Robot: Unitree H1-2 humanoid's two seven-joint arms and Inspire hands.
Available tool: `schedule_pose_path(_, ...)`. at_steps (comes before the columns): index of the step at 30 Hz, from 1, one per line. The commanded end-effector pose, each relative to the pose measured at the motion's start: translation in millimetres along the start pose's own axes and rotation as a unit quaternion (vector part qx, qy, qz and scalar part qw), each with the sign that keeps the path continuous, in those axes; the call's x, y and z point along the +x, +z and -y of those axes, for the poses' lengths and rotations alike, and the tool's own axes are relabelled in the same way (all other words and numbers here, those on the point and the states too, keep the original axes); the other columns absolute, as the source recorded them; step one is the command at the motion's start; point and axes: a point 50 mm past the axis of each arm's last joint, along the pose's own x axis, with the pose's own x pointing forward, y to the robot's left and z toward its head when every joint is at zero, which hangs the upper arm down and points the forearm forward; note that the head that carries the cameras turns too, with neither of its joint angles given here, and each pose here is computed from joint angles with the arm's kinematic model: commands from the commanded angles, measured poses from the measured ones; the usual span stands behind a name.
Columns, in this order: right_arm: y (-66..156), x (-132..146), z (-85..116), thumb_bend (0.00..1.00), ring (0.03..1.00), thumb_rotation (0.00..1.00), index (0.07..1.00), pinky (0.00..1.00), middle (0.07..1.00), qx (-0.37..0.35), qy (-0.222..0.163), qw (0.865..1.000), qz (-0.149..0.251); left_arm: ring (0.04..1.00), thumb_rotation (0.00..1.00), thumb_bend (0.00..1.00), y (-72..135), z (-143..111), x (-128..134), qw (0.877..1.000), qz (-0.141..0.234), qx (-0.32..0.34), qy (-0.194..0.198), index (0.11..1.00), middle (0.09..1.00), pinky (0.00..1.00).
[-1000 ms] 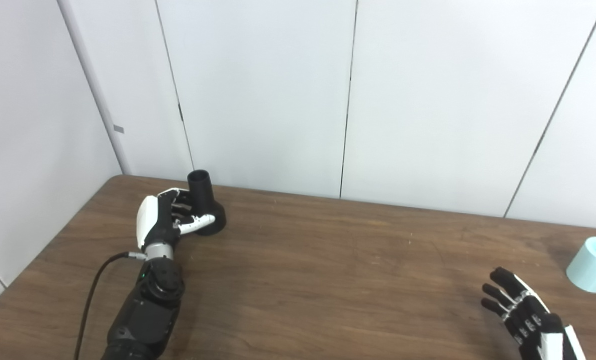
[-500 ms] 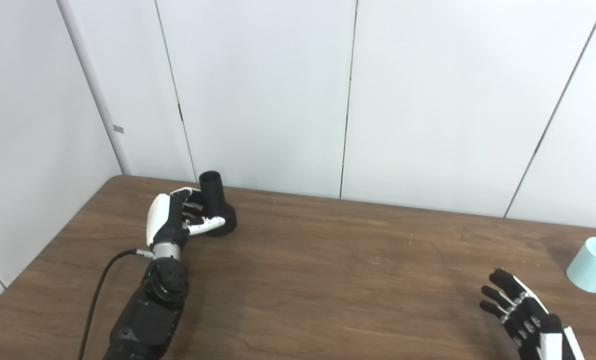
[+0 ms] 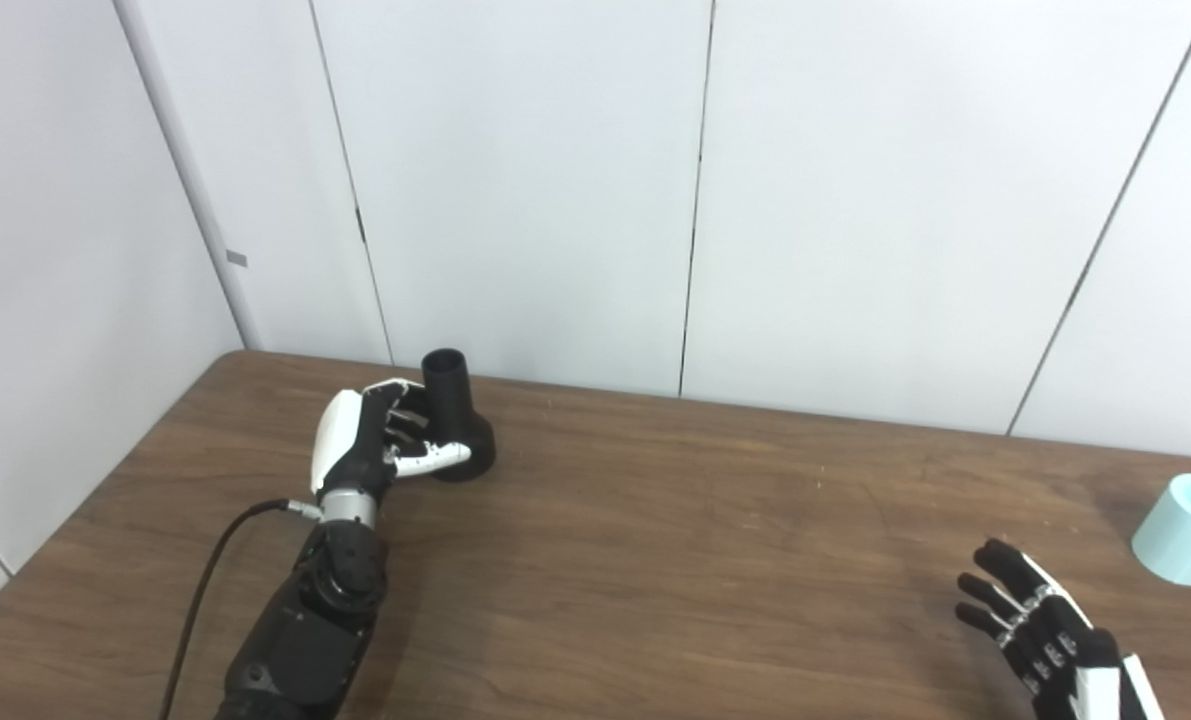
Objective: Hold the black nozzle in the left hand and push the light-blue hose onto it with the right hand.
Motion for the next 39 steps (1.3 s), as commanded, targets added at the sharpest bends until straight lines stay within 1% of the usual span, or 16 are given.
schedule_pose_path(1, 3.6, -1.6, -2.3, 0.57, 0.825, 1.00, 0.837, 0.77, 0.869, 0.006, -0.006, 1.000, 0.010, 0.504, 0.07, 0.51, -1.2, 11.3, -6.6, 0.999, -0.005, 0.009, -0.031, 0.484, 0.590, 0.43)
schedule_pose_path(5, 3.7, -1.2, -3.1, 0.58, 0.823, 1.00, 0.834, 0.77, 0.868, 0.005, -0.006, 1.000, 0.011, 0.488, 0.07, 0.51, 4.4, 19.4, -13.8, 0.999, 0.008, -0.002, -0.052, 0.483, 0.575, 0.40)
schedule_pose_path(10, 4.4, -0.7, -3.9, 0.59, 0.822, 1.00, 0.833, 0.77, 0.869, 0.003, -0.006, 1.000, 0.012, 0.515, 0.07, 0.51, 14.1, 24.4, -19.7, 0.997, 0.022, -0.016, -0.079, 0.483, 0.587, 0.43)
schedule_pose_path(14, 5.4, 0.1, -5.4, 0.61, 0.821, 1.00, 0.834, 0.77, 0.869, 0.002, -0.005, 1.000, 0.012, 0.544, 0.07, 0.51, 20.4, 27.0, -23.1, 0.995, 0.028, -0.022, -0.093, 0.483, 0.608, 0.45)
schedule_pose_path(19, 8.2, 0.9, -8.7, 0.62, 0.821, 1.00, 0.834, 0.77, 0.869, 0.001, -0.006, 1.000, 0.013, 0.555, 0.07, 0.51, 27.9, 33.0, -30.4, 0.993, 0.038, -0.023, -0.110, 0.484, 0.614, 0.46)
schedule_pose_path(27, 11.4, 2.1, -16.5, 0.60, 0.808, 1.00, 0.834, 0.75, 0.861, 0.002, -0.008, 1.000, 0.011, 0.604, 0.07, 0.51, 30.9, 46.2, -41.7, 0.987, 0.053, -0.011, -0.149, 0.483, 0.612, 0.51)
schedule_pose_path(33, 15.4, 3.3, -26.8, 0.60, 0.806, 1.00, 0.833, 0.75, 0.860, 0.002, -0.008, 1.000, 0.010, 0.635, 0.07, 0.51, 33.6, 54.0, -47.3, 0.983, 0.066, -0.006, -0.171, 0.482, 0.608, 0.56)
schedule_pose_path(37, 17.2, 3.8, -30.4, 0.59, 0.809, 1.00, 0.836, 0.76, 0.864, 0.001, -0.008, 1.000, 0.009, 0.690, 0.08, 0.51, 36.9, 57.7, -52.1, 0.980, 0.076, 0.003, -0.183, 0.481, 0.606, 0.65)
schedule_pose_path(39, 19.9, 4.4, -34.5, 0.59, 0.810, 1.00, 0.836, 0.76, 0.866, 0.001, -0.009, 1.000, 0.008, 0.717, 0.08, 0.51, 41.0, 61.0, -57.5, 0.977, 0.085, 0.009, -0.197, 0.482, 0.607, 0.70)
